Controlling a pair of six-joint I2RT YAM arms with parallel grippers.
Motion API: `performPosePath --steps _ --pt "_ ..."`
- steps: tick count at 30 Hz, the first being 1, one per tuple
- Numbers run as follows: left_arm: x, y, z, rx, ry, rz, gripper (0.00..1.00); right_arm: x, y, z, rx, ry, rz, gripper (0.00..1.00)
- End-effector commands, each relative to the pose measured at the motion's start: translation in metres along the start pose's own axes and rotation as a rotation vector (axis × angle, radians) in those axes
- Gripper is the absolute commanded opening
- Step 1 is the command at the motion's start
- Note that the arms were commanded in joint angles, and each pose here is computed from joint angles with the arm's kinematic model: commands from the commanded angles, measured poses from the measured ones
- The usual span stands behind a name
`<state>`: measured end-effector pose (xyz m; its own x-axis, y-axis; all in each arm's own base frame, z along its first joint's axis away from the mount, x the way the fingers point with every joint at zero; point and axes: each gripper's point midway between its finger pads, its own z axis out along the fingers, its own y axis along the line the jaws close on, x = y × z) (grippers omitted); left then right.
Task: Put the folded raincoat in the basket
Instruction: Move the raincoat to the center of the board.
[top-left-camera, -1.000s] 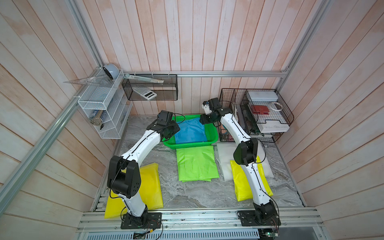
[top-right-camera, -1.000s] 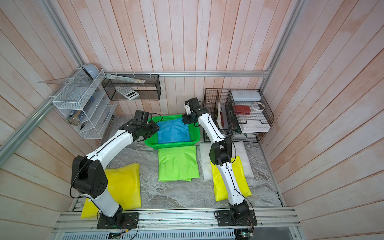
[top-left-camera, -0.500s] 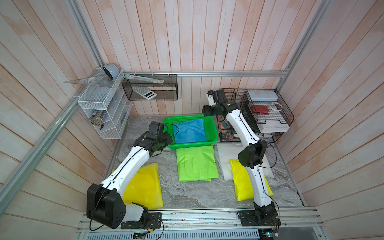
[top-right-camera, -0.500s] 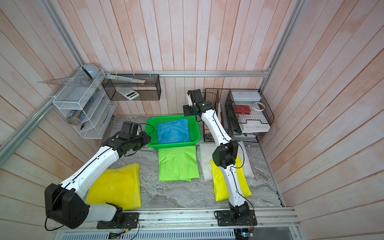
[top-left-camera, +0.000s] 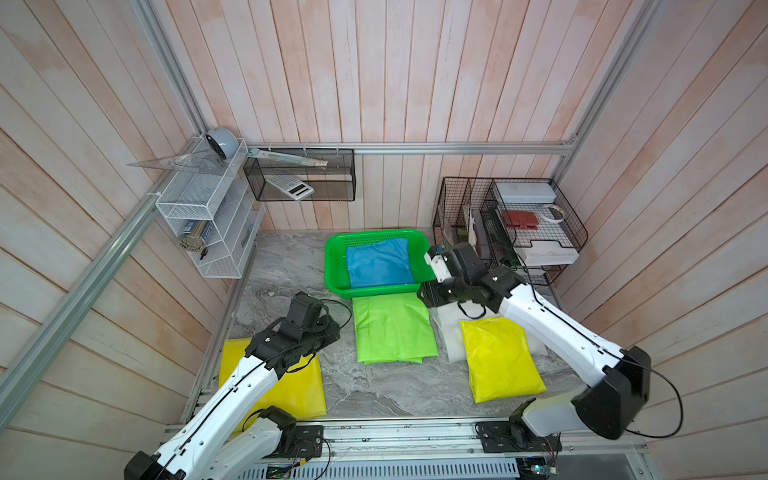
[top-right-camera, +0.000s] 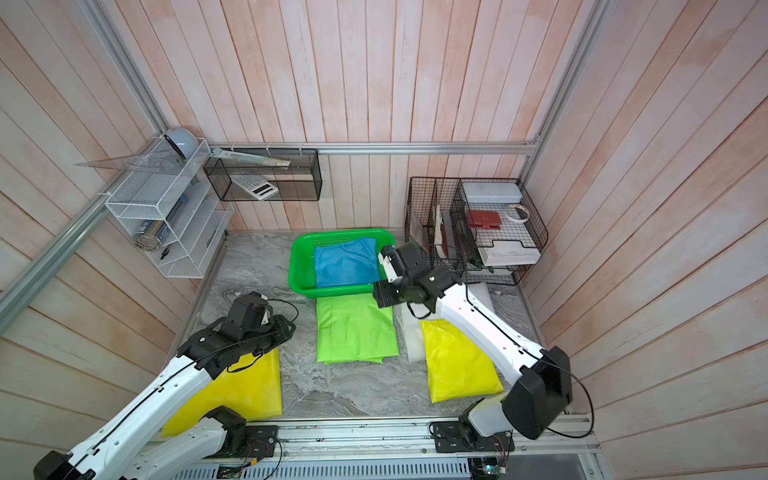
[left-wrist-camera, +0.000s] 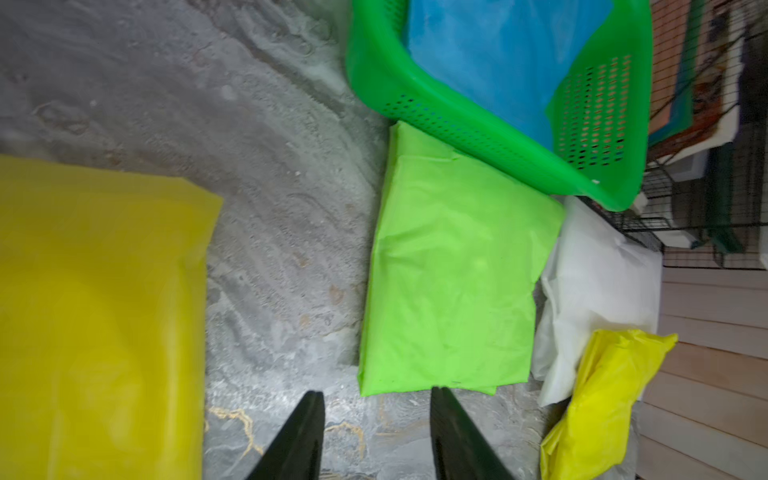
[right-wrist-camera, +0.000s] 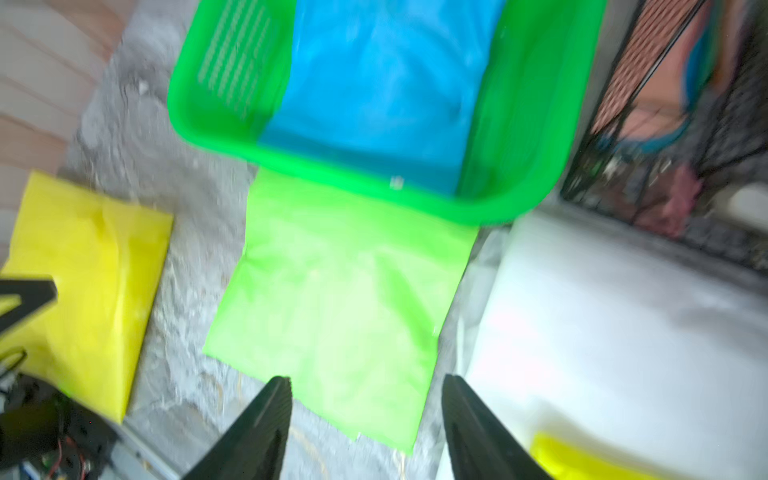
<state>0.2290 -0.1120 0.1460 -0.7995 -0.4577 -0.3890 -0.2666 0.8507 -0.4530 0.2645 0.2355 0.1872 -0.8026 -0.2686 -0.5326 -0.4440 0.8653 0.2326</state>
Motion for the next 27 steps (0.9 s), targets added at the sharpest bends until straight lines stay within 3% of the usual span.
performPosePath --steps 1,4,8,13,18,23,27 --pt "0.003 0.042 0.001 -0.173 -0.048 -0.075 0.46 0.048 -0.005 0.001 0.014 -0.006 0.080 0.63" --pt "0.007 0.064 0.005 -0.262 -0.075 -0.113 0.46 0.104 -0.015 0.005 0.035 0.067 0.095 0.63" --pt "0.011 0.079 0.018 -0.321 -0.083 -0.133 0.46 0.130 -0.032 0.000 0.091 0.072 0.123 0.63" --pt "0.017 0.107 0.041 -0.478 -0.076 -0.132 0.46 0.120 -0.037 -0.011 0.125 0.037 0.087 0.63" --pt "0.019 0.108 0.073 -0.514 -0.037 -0.105 0.46 0.100 -0.035 -0.016 0.159 0.031 0.027 0.64" --pt "0.017 0.080 0.117 -0.401 0.035 -0.026 0.44 0.088 -0.040 -0.018 0.200 -0.001 0.021 0.64" --pt "-0.006 0.050 0.129 -0.345 0.029 0.063 0.44 0.086 -0.040 -0.012 0.186 -0.015 0.037 0.65"
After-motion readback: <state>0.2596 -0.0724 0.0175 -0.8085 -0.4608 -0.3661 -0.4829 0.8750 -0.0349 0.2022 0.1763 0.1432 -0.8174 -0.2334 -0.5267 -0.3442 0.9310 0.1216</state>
